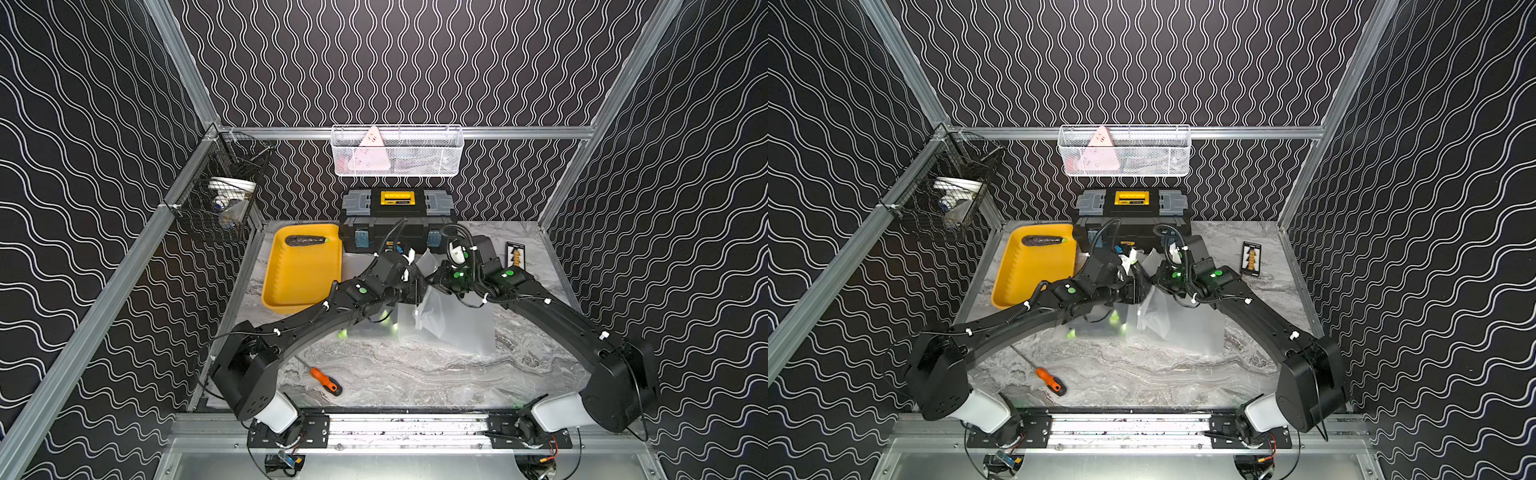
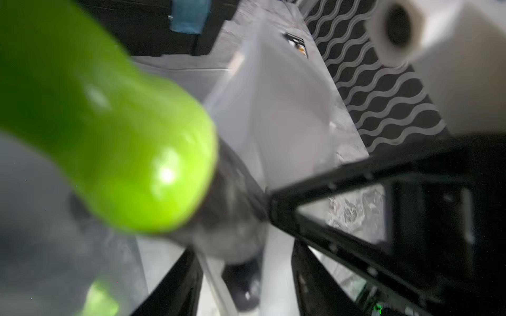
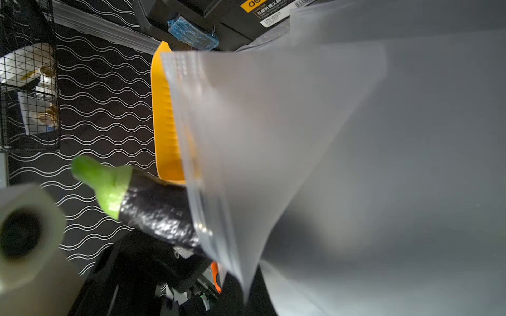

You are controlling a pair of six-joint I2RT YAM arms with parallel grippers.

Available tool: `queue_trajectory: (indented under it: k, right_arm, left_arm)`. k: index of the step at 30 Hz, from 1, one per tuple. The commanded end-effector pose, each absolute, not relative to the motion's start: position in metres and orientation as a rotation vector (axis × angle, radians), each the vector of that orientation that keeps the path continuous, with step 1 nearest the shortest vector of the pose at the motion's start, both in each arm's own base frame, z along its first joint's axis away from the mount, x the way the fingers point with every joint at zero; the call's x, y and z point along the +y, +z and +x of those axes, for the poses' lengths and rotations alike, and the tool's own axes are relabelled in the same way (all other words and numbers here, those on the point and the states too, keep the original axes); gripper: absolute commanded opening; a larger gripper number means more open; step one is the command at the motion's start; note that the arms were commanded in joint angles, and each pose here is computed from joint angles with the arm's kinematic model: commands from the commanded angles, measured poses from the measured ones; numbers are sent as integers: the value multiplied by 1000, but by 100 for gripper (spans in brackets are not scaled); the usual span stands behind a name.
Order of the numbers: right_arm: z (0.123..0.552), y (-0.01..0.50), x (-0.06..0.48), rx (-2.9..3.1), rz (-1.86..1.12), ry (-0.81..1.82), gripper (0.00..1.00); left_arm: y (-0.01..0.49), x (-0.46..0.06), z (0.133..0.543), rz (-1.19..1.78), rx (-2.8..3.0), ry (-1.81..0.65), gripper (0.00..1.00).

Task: Place the eggplant in a zip-top bag and seal the zipper
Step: Place the eggplant in the zipper food storage bag, then pick up the eggplant from the basket.

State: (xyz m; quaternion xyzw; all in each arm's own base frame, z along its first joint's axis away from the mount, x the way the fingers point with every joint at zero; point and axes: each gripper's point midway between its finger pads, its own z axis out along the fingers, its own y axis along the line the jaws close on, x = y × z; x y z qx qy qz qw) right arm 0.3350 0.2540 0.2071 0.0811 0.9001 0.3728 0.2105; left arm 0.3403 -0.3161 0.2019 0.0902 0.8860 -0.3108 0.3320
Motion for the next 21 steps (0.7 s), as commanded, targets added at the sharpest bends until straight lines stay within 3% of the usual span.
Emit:
queue_trajectory:
  k: [1,4,12,18,21]
  right_arm:
    - [335,212,252,2484,204,1031,4]
    - [333,206,250,2498,203,1013,4]
    - [331,198,245,2516,190,978,4]
    - [331,205,243,2503,176,965,4]
    - [334,204,236,2507,176,906,4]
  left_arm:
    - [223,-323,336,321,2257,-911,71]
    - [236,-306,345,237,2227,-956,78]
    - [256,-262,372,69,2168,-1032,80]
    - [236,-258,381,31,2210,-1004,69]
    - [220,-232,391,-55,2272,-795,71]
